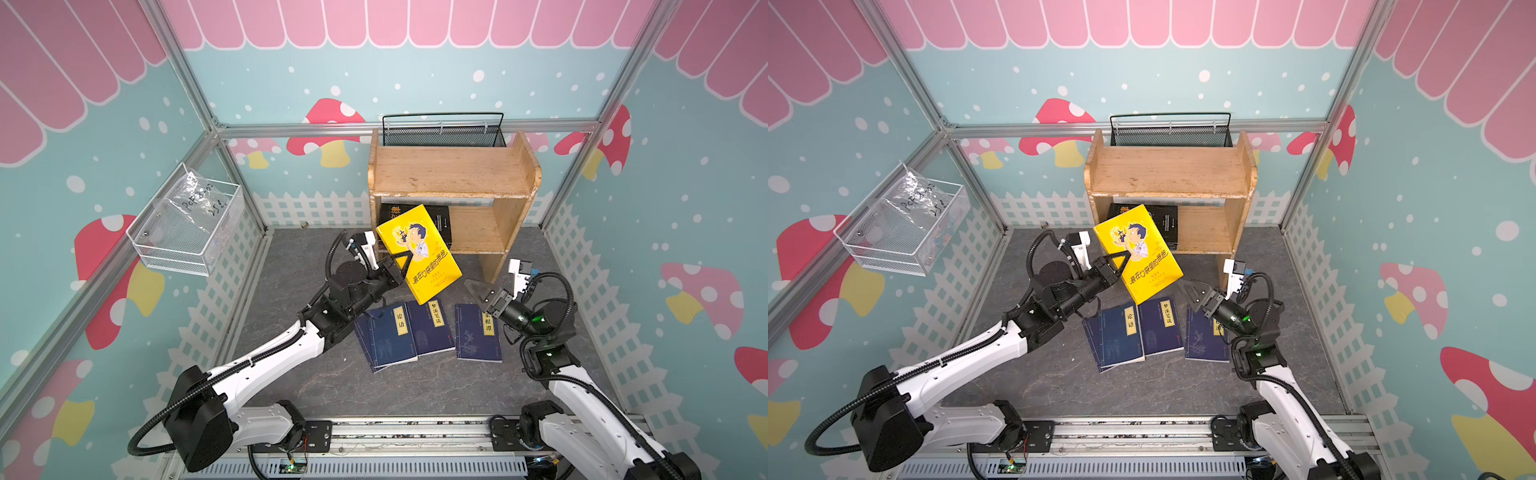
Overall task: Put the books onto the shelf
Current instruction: 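Lift the yellow book upright with both grippers toward the shelf, then push the yellow book toward the lower shelf with both grippers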
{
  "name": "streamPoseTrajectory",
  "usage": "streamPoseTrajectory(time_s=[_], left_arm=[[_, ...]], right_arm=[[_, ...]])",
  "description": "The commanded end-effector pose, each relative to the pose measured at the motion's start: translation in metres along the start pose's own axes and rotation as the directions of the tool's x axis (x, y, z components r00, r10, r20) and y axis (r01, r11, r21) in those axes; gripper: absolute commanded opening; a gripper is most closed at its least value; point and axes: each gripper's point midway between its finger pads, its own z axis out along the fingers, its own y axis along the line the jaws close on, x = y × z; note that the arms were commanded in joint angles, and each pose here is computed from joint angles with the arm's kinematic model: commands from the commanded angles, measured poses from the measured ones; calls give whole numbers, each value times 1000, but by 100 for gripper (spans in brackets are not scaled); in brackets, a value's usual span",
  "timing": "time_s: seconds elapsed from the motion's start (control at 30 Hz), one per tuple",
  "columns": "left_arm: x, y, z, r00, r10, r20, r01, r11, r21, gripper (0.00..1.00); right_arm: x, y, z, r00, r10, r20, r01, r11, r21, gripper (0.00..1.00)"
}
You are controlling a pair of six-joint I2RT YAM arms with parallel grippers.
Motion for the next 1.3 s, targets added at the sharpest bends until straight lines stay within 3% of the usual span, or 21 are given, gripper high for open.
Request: streamPoseTrajectory(time_s=[0.0,0.53,0.8,1.1,1.27], left_arm=[[-39,-50,1,992,-36,121,18,989,145,0],[-37,-51,14,983,-135,126,106,971,213,0],[-28,-42,18,979,-159,128,131,970,204,0],[-16,-43,24,977,-180,110,153,964,218,0],[-13,-44,24,977,-188,102,161,960,228,0]], right_arm=[[-7,13,10,1000,8,26,-7,999,-48,99],[-7,22,43,995,99,-17,-101,976,-194,95],[-14,24,49,990,141,32,-130,965,-228,68],[-20,28,54,984,166,61,-144,952,-269,54],[-20,24,58,981,182,62,-159,949,-272,31]])
